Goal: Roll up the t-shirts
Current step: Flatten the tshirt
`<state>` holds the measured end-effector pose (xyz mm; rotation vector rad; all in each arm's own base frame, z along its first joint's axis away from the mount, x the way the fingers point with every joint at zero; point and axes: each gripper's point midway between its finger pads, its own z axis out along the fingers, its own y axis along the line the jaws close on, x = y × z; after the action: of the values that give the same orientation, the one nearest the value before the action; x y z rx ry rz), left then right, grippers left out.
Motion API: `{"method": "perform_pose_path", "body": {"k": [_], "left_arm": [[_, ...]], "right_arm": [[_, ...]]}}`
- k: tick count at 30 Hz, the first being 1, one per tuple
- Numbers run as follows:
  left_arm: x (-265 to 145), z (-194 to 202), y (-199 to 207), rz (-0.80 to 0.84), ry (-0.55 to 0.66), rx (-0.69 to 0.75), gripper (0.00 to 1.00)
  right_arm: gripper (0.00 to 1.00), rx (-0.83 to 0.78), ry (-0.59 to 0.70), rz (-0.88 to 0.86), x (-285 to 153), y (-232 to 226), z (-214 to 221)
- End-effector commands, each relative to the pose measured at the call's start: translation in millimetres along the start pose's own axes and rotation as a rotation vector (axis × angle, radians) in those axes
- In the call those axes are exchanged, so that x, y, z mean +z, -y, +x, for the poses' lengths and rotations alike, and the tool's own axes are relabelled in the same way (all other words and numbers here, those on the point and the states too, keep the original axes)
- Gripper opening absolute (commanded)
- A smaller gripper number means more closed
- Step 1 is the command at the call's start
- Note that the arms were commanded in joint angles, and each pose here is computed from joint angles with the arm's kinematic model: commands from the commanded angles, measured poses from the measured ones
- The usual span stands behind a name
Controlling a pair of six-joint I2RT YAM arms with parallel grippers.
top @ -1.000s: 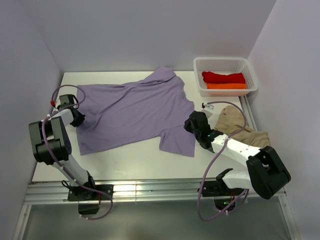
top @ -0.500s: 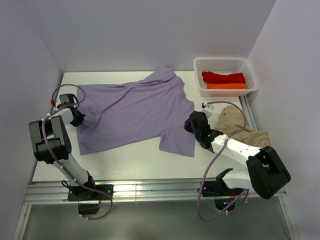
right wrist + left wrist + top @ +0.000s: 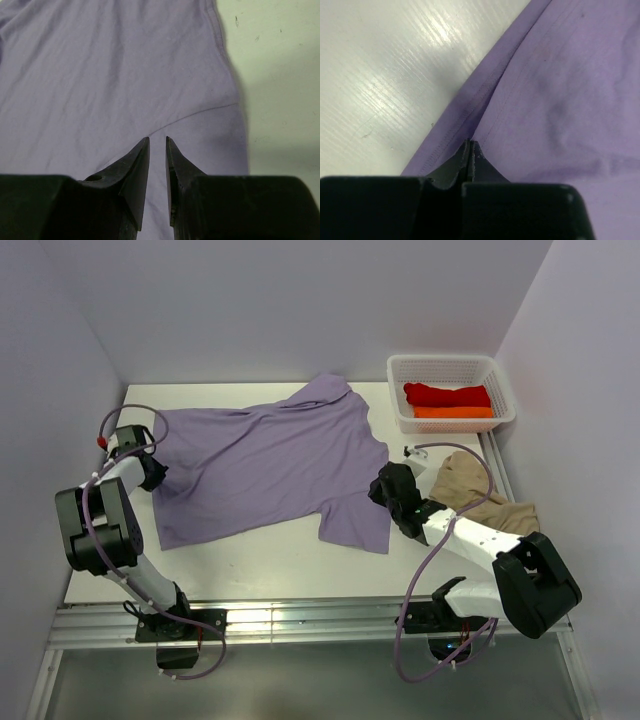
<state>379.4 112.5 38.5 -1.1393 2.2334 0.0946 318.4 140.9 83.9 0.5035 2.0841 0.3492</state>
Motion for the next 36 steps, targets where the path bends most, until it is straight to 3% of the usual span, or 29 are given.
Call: {"method": "perform_pose_path", "body": {"k": [1,11,20,24,27,36], "left_arm": [[-19,-23,9,0.024,0.067,-0.019,0.00],[-21,-39,-4,-0.071,0.112,-0.013,0.00],[-16,-57,16,-0.039,0.112,-0.017,0.00],[-12,-45,11,-0.036,0.092,-0.021,0.27],[-9,-32,6,-0.028,0.074,-0.020,0.37],[-12,-9,1,0.013,0.054,-0.012,0.44]], "right_arm": [[0.27,0.013,0.043,-0.008,-2,-8,-13],[0.27,0.013,0.035,-0.012,-2,-8,-11],[0.27,0.014,0.040,-0.011,-3,-8,-12],[0.28,0.013,0.039,-0.010,-3,-8,-13],[0.29,0.012,0.034,-0.018,-3,-9,-11],[0.29,0.011,0.030,-0.021,-3,-10,-11]]}}
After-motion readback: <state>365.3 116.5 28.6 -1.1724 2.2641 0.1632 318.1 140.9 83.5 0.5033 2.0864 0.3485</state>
